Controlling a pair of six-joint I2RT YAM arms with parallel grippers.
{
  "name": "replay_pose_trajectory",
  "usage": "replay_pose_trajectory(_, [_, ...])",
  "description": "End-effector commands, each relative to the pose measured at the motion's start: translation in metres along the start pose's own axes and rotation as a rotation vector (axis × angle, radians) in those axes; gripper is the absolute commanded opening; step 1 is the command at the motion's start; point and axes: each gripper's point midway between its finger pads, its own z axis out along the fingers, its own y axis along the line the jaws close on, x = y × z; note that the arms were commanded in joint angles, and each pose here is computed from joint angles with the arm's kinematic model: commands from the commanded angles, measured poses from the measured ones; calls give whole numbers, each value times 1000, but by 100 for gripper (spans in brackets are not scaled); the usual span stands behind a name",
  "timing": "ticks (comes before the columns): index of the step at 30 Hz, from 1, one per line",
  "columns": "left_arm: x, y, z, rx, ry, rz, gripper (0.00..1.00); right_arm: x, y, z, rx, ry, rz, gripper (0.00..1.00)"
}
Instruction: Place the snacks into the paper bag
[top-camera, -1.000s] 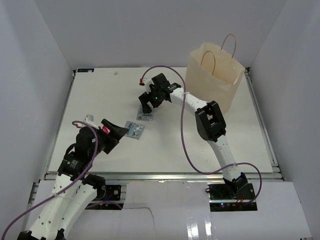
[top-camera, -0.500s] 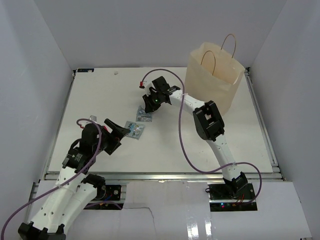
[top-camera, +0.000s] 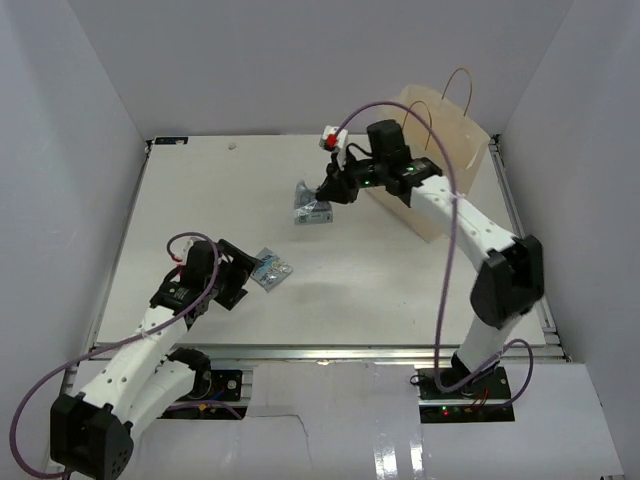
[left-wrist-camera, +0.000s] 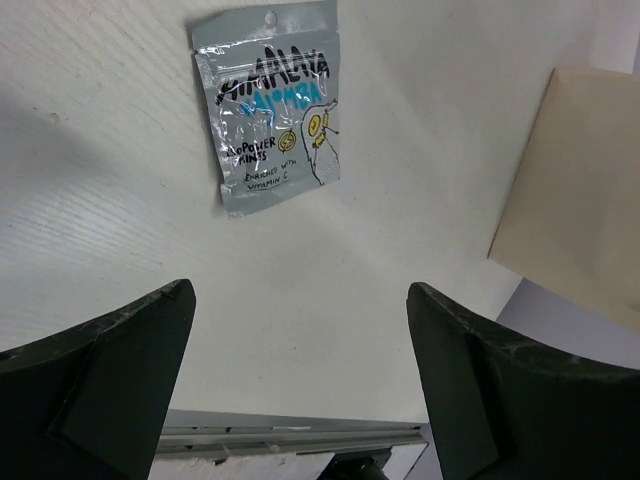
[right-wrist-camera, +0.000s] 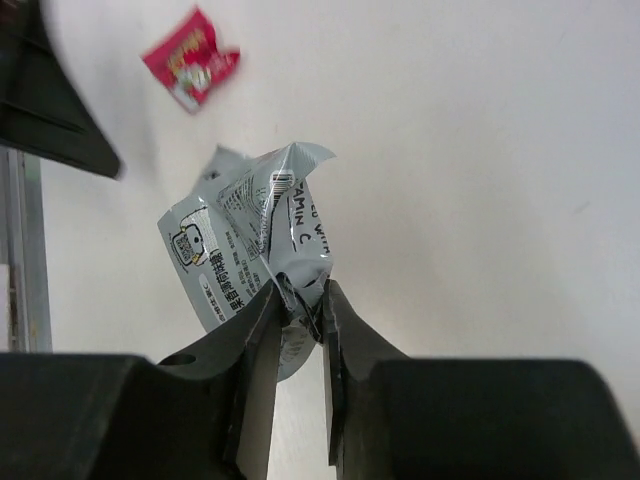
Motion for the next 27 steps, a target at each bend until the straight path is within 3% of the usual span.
replay_pose_trajectory(1, [-6,-15,18,32,-20,-30,98,-86,36,-73,39,-208,-317,8])
replay_pose_trajectory(8, [-7,-33,49,48,7,71,98,-179,8,-232,512,-392,-411,8])
replay_pose_trajectory(11, [-8,-34,61,30,11,124,98,-201,-20,-298,771,-457,-398,8])
replay_pose_trajectory(14, [-13,-40,66,22,13,225,98,-194,-62,-345,1006,-471,-328,8])
replay_pose_trajectory(19, [-20,-41,77,-70,40,360,98,-164,-116,-371,1190,-451,-188,8])
replay_pose_trajectory(27, [-24,-28,75,-162,32,338,98,-103,-146,-352,1208,-297,-137,8])
